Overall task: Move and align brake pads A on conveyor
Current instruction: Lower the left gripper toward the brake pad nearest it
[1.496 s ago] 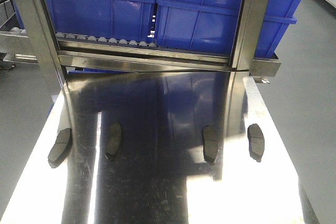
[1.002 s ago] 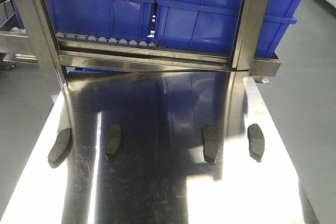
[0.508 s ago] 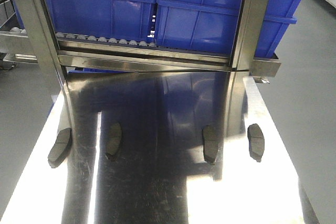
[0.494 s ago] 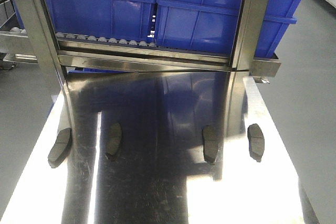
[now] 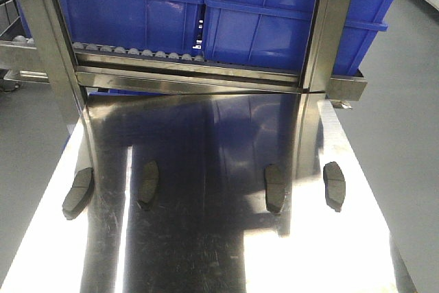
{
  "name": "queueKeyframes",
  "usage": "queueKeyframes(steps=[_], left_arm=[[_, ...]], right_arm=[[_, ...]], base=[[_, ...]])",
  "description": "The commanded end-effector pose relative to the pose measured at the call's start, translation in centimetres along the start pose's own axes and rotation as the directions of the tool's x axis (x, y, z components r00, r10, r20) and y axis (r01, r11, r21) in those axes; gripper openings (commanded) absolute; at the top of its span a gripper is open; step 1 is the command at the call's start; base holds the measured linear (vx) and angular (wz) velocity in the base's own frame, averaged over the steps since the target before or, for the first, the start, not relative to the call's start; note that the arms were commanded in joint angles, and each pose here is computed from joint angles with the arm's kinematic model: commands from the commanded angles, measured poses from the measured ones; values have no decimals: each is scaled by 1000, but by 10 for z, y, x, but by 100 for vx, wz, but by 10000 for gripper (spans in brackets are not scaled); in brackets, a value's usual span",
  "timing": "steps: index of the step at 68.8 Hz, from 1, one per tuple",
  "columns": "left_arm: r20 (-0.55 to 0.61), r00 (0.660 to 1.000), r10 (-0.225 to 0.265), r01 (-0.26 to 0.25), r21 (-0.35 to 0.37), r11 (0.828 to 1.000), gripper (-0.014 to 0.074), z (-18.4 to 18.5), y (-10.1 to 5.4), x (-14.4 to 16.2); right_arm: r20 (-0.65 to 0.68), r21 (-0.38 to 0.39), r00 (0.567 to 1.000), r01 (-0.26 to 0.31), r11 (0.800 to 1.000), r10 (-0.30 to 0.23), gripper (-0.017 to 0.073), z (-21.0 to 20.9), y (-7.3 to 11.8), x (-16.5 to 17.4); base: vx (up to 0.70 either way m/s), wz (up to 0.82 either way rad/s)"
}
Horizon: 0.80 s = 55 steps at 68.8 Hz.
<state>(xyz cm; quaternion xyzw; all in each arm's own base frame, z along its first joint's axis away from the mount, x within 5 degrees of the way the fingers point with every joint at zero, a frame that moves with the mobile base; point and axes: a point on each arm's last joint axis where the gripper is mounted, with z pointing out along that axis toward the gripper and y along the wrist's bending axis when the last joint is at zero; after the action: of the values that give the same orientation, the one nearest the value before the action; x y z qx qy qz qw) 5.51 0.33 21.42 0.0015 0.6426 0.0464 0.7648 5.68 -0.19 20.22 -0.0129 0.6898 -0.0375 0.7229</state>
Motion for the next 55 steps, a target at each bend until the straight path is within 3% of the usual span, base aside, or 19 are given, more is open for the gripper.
queueKeyframes(steps=[1, 8, 16, 25, 31, 39, 47, 55], left_arm=[[184, 982, -46, 49, -12, 999, -6, -3, 2, -23], [200, 972, -121, 125, -12, 992, -6, -1, 5, -43], [146, 980, -134, 136, -5, 991, -6, 11, 6, -71], [-47, 991, -128, 129, 10, 992, -6, 38, 5, -96], [-243, 965, -103, 113, 26, 993, -6, 60, 3, -102], [-475, 879, -37, 73, 58, 996, -6, 84, 1, -97], [-659, 752, -17, 90, 77, 993, -6, 99, -2, -87], [-765, 645, -2, 103, 84, 991, -6, 104, -4, -72]], right_arm=[[73, 9, 997, 6, 1000, -7, -12, -1, 0, -3], [73, 9, 997, 6, 1000, -7, -12, -1, 0, -3], [73, 9, 997, 6, 1000, -7, -12, -1, 0, -3], [73, 9, 997, 6, 1000, -7, -12, -1, 0, -3], [73, 9, 997, 6, 1000, -7, -12, -1, 0, -3], [73, 9, 997, 6, 1000, -7, -12, -1, 0, -3], [73, 9, 997, 6, 1000, -7, -12, -1, 0, -3], [73, 9, 997, 6, 1000, -7, -12, -1, 0, -3]], base=[[0, 0], [0, 0], [0, 0], [0, 0], [0, 0], [0, 0], [0, 0], [0, 0]])
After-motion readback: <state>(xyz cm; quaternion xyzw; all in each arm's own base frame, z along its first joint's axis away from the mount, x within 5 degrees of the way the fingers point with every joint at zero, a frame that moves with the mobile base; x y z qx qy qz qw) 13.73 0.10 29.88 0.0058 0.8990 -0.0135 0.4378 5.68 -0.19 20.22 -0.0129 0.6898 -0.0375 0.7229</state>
